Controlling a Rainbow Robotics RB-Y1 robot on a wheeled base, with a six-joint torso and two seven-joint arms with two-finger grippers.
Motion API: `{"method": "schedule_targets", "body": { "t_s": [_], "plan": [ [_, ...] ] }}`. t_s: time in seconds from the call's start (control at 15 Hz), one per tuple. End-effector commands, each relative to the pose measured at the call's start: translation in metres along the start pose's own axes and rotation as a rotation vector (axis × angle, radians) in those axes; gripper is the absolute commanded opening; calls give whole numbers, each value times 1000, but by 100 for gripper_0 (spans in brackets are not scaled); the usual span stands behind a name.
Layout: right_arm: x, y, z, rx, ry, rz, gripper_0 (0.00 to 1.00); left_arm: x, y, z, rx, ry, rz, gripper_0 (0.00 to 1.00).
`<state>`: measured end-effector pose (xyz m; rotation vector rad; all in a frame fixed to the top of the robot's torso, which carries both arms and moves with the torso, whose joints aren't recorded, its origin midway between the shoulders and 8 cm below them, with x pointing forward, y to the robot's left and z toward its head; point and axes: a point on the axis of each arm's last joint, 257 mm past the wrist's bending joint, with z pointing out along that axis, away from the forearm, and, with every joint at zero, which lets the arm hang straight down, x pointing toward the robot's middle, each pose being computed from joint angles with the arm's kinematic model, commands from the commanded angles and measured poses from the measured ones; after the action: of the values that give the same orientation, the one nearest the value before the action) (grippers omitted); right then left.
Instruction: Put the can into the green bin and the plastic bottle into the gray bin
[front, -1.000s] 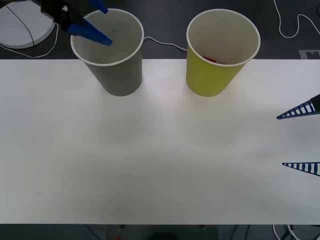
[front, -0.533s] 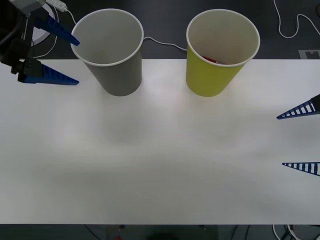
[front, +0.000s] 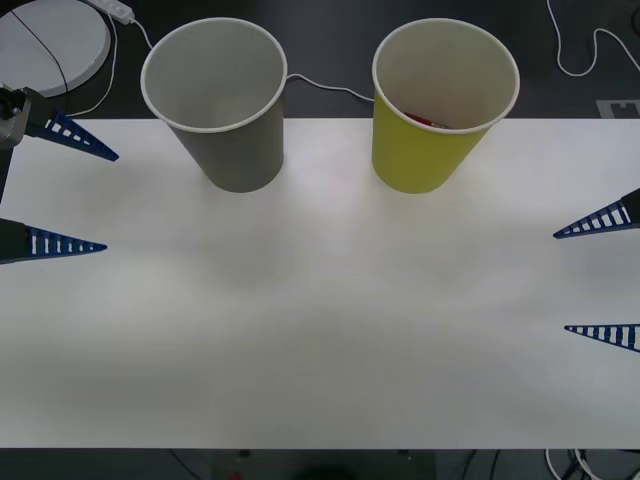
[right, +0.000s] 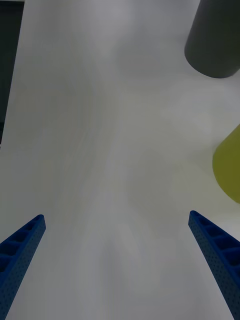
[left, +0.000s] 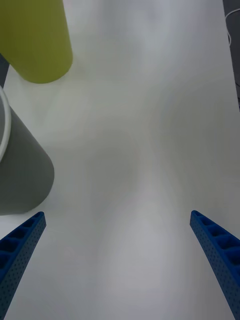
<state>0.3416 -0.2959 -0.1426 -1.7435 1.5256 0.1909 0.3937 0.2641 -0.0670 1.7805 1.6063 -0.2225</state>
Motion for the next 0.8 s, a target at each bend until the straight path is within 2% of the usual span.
{"method": "schedule_targets", "body": {
  "t_s": [0.07,0.33,0.53,0.8],
  "plan": [
    [0,0,0,0,0,0,100,16,-22,-1,16,-10,39,100],
    [0,0,0,0,0,0,100,36,-48,5,17,-53,86,100],
    [0,0,0,0,0,0,100,55,-63,13,25,-26,143,100],
    [0,0,0,0,0,0,100,69,-74,19,38,22,154,100]
  ]
}}
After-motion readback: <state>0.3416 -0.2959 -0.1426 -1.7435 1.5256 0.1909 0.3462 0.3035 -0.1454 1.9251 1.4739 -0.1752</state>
